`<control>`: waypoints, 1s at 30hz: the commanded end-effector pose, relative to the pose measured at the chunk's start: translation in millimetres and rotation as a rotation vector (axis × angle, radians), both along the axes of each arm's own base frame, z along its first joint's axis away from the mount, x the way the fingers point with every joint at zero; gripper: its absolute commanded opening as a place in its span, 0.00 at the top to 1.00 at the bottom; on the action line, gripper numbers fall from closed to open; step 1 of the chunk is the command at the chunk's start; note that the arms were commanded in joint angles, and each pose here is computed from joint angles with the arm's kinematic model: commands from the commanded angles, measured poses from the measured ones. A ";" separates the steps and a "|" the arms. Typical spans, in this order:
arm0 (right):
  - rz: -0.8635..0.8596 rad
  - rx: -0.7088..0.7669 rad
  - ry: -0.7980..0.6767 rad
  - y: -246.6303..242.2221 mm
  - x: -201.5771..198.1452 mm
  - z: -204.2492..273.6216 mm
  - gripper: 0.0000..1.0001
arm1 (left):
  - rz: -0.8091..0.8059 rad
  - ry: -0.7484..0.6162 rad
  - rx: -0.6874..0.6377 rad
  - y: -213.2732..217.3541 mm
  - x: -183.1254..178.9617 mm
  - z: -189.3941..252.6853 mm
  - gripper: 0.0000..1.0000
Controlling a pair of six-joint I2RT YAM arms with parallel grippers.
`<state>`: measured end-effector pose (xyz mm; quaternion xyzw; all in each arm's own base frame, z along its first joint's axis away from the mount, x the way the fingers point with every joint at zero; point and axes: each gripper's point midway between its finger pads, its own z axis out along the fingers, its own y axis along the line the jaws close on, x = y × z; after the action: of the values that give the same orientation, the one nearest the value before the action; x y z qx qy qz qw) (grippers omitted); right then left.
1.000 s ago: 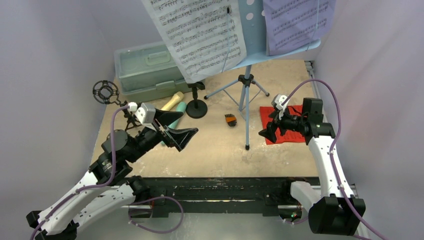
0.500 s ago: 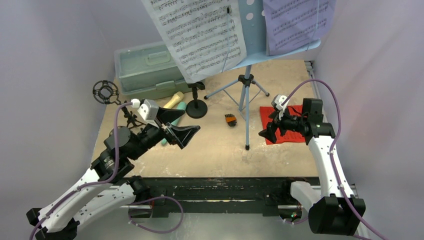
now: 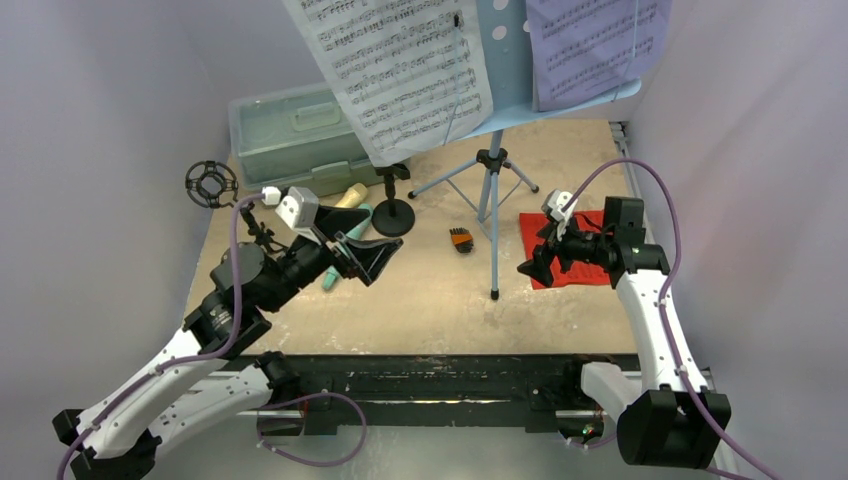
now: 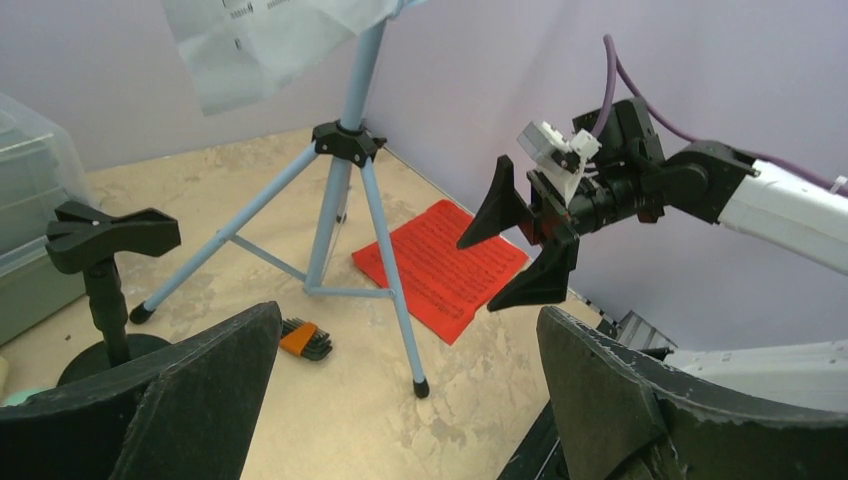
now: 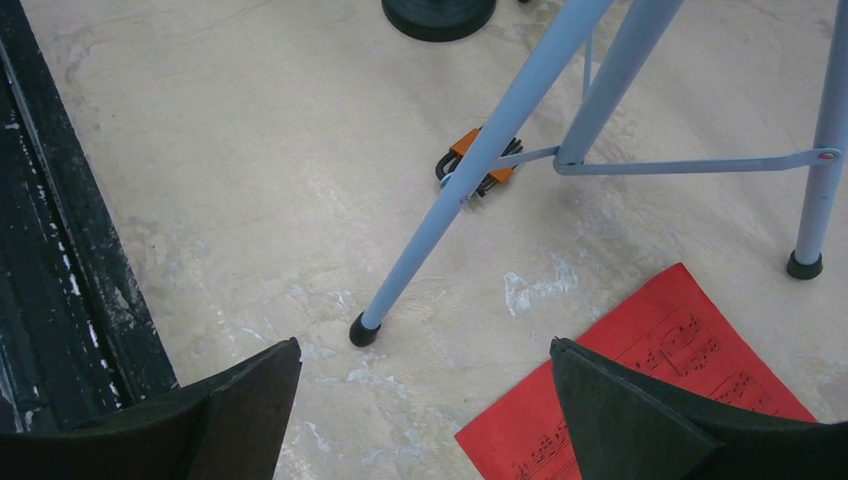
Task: Pack up the instrument practice props
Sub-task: Pick up the sheet music from the music stand.
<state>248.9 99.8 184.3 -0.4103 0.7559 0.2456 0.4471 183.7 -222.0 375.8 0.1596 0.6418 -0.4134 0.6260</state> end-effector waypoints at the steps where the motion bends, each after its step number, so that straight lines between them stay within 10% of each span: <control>1: 0.017 0.003 -0.018 0.9 -0.8 6.6 0.01 | 0.067 -0.062 -0.130 11.3 6.6 56.7 0.00; 24: 0.037 0.018 -0.028 4.6 -6.9 11.8 0.01 | 0.398 -0.116 -0.160 19.1 98.9 129.9 0.01; 30: 0.040 0.017 -0.030 4.9 -7.4 11.7 0.01 | 0.324 -0.130 -0.196 12.8 94.8 137.3 0.33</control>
<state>243.3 100.5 182.8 -0.4135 0.7564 0.2497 0.4410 293.7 -214.3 465.5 0.0216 0.6302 -0.3097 0.7117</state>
